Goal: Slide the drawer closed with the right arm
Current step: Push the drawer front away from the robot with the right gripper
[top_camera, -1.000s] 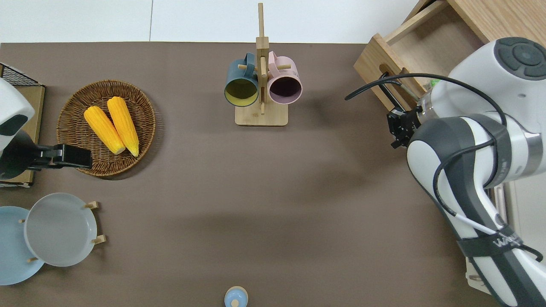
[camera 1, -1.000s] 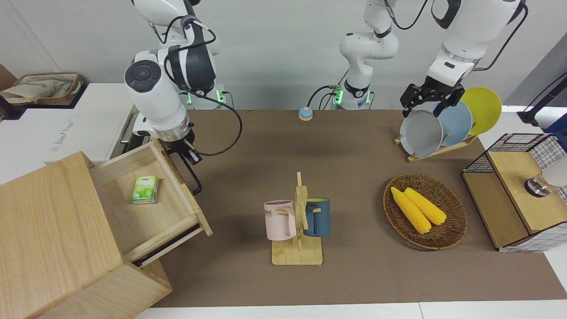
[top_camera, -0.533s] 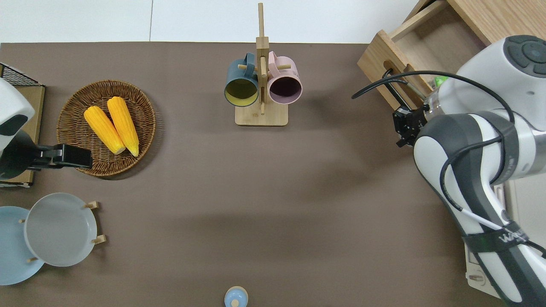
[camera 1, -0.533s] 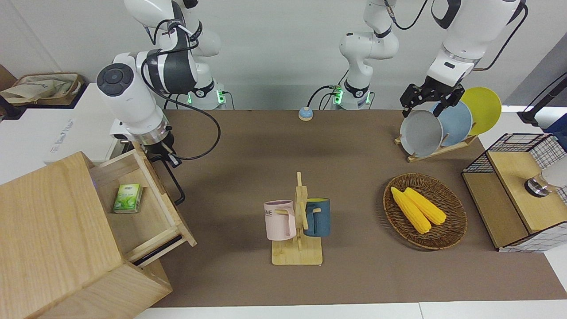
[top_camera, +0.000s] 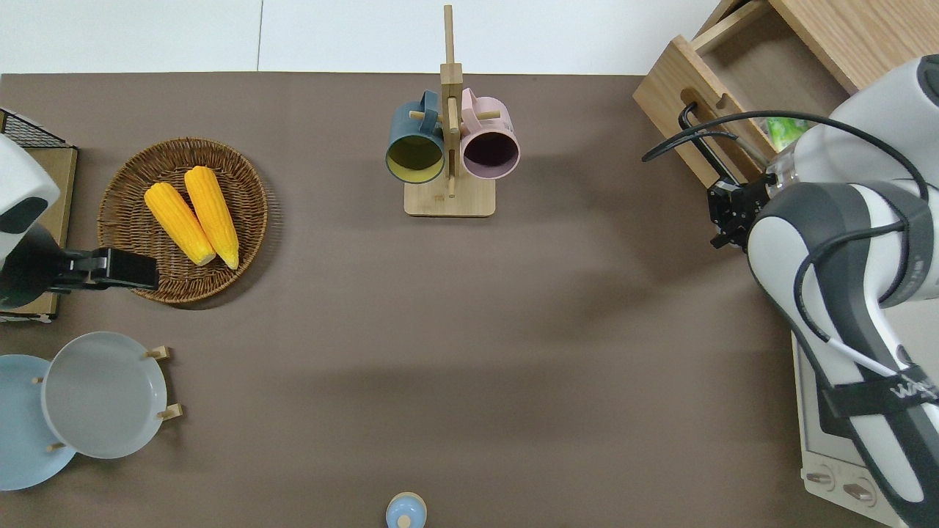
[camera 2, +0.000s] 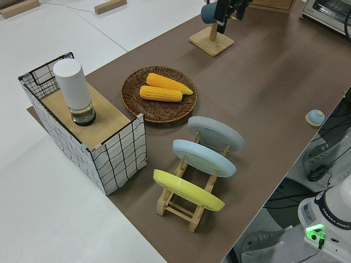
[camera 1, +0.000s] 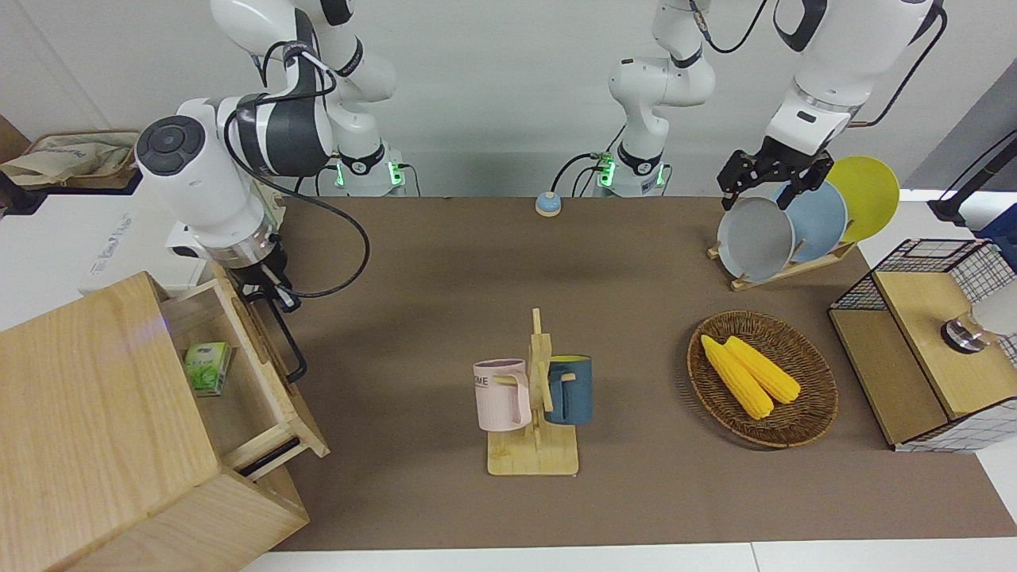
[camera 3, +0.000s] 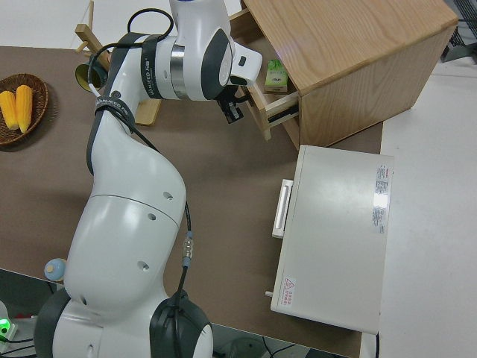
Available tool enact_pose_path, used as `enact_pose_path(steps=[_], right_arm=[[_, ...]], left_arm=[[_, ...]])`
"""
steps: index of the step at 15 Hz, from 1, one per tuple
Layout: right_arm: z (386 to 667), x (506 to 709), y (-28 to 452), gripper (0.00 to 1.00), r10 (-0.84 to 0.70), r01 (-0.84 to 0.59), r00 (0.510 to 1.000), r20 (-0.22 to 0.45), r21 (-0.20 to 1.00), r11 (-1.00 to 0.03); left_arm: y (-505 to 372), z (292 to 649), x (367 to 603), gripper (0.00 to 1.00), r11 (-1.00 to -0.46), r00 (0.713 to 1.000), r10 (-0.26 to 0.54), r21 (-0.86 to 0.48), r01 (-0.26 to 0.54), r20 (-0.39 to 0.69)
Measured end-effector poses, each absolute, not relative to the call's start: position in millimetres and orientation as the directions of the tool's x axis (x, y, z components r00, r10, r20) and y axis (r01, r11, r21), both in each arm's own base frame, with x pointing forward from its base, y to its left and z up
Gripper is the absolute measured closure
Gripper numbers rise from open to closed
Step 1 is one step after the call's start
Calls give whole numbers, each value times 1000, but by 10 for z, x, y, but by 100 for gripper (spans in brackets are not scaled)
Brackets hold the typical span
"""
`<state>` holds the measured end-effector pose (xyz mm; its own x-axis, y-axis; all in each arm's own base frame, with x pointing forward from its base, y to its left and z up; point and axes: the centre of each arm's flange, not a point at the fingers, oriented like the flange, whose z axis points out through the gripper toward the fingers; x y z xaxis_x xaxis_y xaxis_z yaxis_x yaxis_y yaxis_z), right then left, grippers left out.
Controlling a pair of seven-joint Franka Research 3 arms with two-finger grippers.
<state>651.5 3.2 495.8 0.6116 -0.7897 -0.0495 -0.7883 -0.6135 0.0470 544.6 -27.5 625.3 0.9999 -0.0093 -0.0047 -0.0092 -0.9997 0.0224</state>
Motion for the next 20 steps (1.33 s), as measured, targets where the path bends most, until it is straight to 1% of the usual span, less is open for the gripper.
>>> enact_pose_path(steps=[7, 17, 20], right_arm=[[4977, 6646, -128, 99, -796, -796, 604, -39, 30, -605], [4967, 6759, -353, 99, -801, -801, 598, -43, 7, -598], [4925, 6782, -476, 99, -787, -788, 615, -42, 4, -616]], left_arm=[[-275, 6253, 5446, 0, -1000, 1000, -9, 22, -9, -5], [-275, 6253, 5446, 0, -1000, 1000, -9, 22, -9, -5], [-275, 6253, 5446, 0, -1000, 1000, -9, 22, -9, -5]])
